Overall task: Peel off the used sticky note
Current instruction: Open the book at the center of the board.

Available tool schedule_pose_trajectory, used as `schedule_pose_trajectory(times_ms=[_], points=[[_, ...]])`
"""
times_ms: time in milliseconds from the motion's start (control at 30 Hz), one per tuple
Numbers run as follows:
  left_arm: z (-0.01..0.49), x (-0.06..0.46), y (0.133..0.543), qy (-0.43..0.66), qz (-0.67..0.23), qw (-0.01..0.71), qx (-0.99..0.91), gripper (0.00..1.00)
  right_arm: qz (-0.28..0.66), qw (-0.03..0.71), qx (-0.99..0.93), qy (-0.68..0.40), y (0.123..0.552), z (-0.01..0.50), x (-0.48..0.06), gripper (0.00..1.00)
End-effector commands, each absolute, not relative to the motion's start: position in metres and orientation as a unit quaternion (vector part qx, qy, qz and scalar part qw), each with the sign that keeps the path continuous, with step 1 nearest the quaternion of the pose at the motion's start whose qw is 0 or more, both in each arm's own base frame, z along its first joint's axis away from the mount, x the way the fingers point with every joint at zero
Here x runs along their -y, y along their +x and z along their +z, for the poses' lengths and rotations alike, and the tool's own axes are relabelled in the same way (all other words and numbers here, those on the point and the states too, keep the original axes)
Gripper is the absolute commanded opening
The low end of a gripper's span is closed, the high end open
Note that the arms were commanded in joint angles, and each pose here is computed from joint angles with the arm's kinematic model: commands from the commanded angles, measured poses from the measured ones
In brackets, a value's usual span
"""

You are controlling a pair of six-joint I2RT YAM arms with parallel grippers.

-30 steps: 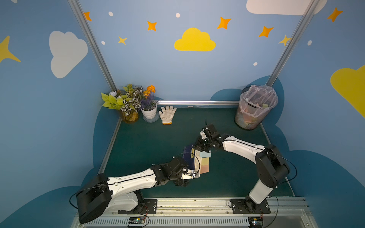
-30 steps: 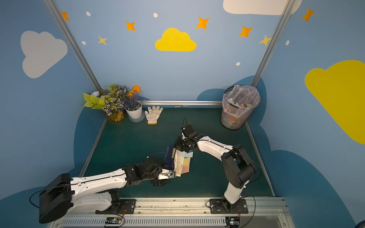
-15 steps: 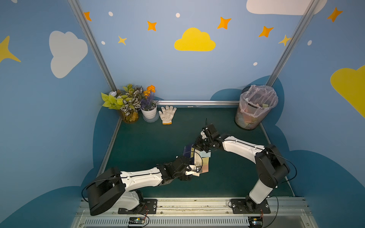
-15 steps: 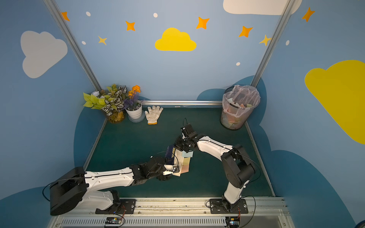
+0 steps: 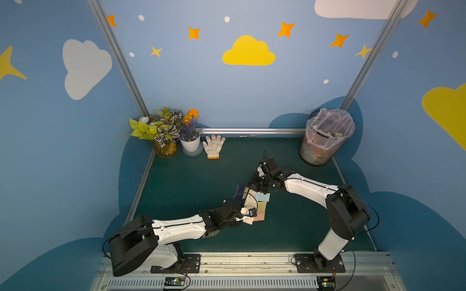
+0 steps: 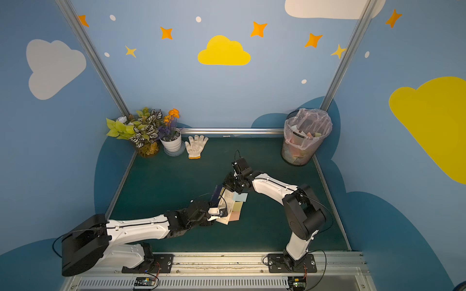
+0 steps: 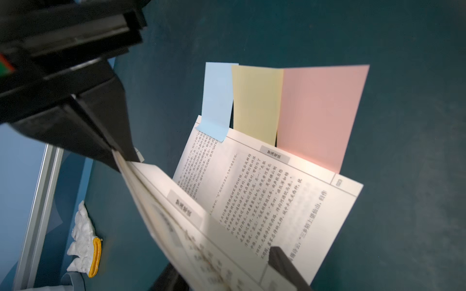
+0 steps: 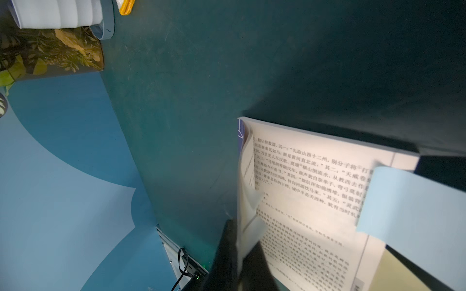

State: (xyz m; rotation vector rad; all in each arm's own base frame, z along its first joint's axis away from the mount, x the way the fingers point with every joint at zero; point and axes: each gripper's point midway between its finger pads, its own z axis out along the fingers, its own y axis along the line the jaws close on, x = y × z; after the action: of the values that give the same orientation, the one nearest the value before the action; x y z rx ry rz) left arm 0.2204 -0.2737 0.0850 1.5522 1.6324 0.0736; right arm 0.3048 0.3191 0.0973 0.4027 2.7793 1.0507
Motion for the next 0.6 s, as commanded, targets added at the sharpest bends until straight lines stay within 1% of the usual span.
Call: schedule_pose_trajectory(times_ms=[0, 100, 167, 200, 333, 367, 433, 467, 567], points=[[0.090, 0.269, 0.218, 0.614, 0.013, 0.427, -0.664, 0.43, 0.344, 0.082, -0.928, 0.122, 0.308, 0.107, -0.317, 0.11], [0.092, 0.264, 0.220, 0.602, 0.000, 0.422, -0.677, 0.38, 0.336, 0.086, -0.931, 0.115, 0.306, 0.109, -0.312, 0.25], [0.091, 0.261, 0.221, 0.596, -0.011, 0.418, -0.686, 0.37, 0.333, 0.089, -0.932, 0.110, 0.305, 0.112, -0.309, 0.31], [0.090, 0.259, 0.222, 0.592, -0.015, 0.414, -0.691, 0.34, 0.333, 0.091, -0.932, 0.108, 0.305, 0.115, -0.307, 0.36], [0.091, 0.252, 0.227, 0.573, -0.033, 0.404, -0.712, 0.22, 0.326, 0.101, -0.935, 0.100, 0.303, 0.124, -0.296, 0.61], [0.091, 0.250, 0.228, 0.569, -0.039, 0.401, -0.717, 0.20, 0.323, 0.103, -0.935, 0.098, 0.302, 0.126, -0.293, 0.70], [0.094, 0.248, 0.230, 0.560, -0.051, 0.397, -0.725, 0.17, 0.319, 0.108, -0.937, 0.095, 0.299, 0.129, -0.288, 0.81], [0.094, 0.247, 0.230, 0.557, -0.058, 0.394, -0.729, 0.16, 0.317, 0.109, -0.937, 0.093, 0.297, 0.131, -0.286, 0.85], [0.097, 0.242, 0.233, 0.543, -0.076, 0.387, -0.741, 0.11, 0.316, 0.108, -0.938, 0.091, 0.290, 0.130, -0.281, 0.86]])
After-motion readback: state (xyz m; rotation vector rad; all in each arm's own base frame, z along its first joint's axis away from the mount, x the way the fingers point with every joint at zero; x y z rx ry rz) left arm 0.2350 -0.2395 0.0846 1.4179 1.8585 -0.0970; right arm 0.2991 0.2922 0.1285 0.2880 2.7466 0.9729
